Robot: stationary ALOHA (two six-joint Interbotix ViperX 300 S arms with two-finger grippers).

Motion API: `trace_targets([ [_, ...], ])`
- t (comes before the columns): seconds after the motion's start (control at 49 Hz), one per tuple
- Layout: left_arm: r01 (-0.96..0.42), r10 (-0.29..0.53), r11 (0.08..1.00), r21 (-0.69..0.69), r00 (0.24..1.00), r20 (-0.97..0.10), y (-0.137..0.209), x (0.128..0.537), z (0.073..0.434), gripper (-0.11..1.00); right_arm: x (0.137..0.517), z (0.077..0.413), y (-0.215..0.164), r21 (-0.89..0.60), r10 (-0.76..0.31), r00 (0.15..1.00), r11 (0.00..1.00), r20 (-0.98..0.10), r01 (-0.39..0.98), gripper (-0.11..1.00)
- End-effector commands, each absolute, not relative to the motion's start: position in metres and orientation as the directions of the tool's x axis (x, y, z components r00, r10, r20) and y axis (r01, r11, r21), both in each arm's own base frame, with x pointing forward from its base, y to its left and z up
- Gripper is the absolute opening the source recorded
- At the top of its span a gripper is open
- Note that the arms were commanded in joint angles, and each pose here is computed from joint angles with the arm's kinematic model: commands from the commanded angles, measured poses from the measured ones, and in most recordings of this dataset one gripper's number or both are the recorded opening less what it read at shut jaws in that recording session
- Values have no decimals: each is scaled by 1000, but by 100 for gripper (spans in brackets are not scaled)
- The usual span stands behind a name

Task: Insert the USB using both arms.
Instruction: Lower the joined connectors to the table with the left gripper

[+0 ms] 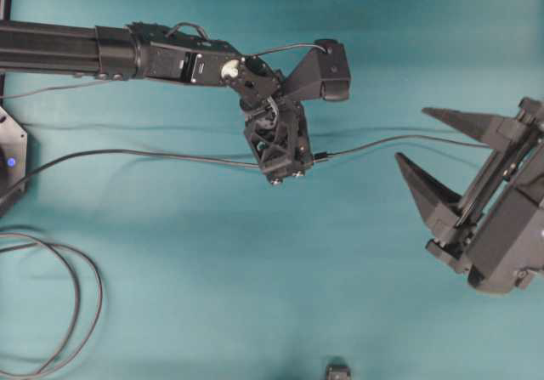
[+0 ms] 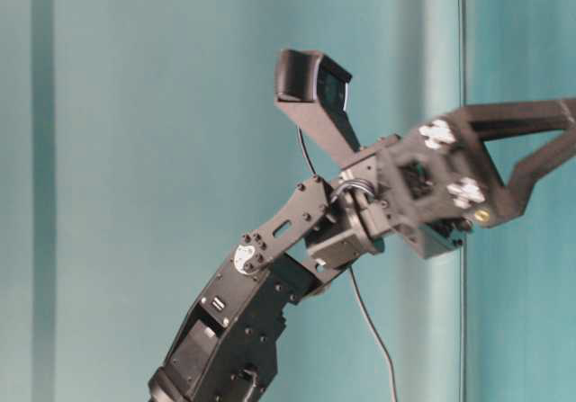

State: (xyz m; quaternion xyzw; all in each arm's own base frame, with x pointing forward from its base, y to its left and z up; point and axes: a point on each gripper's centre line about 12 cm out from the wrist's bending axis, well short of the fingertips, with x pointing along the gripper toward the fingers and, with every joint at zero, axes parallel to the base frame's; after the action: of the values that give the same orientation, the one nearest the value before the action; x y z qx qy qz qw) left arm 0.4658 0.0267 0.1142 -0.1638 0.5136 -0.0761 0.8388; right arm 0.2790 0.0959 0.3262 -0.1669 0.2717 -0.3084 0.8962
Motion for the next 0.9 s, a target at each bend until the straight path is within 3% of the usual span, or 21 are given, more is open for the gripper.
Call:
trace_targets([
  [0.0,7,-256,958,-287,474,-842,21,469,127,28,276,335,91,-429,-643,662,760,-385,489,74],
  [0.245,-21,-227,964,-263,446,-866,19,468,116,28,276,332,86,-434,-654,651,751,-386,497,74],
  [0.511,-28,-203,969,-246,483,-852,20,474,115,29,275,332,81,-432,-660,645,747,-386,506,74],
  [0.551,-31,-199,969,-245,486,-851,20,475,115,37,273,333,80,-429,-659,646,747,-385,507,74],
  [0.715,-26,-201,969,-246,495,-845,18,476,119,84,269,335,77,-419,-657,648,750,-384,512,74],
  [0.878,-12,-201,969,-245,534,-821,16,475,145,85,263,340,72,-400,-652,655,756,-382,518,74],
])
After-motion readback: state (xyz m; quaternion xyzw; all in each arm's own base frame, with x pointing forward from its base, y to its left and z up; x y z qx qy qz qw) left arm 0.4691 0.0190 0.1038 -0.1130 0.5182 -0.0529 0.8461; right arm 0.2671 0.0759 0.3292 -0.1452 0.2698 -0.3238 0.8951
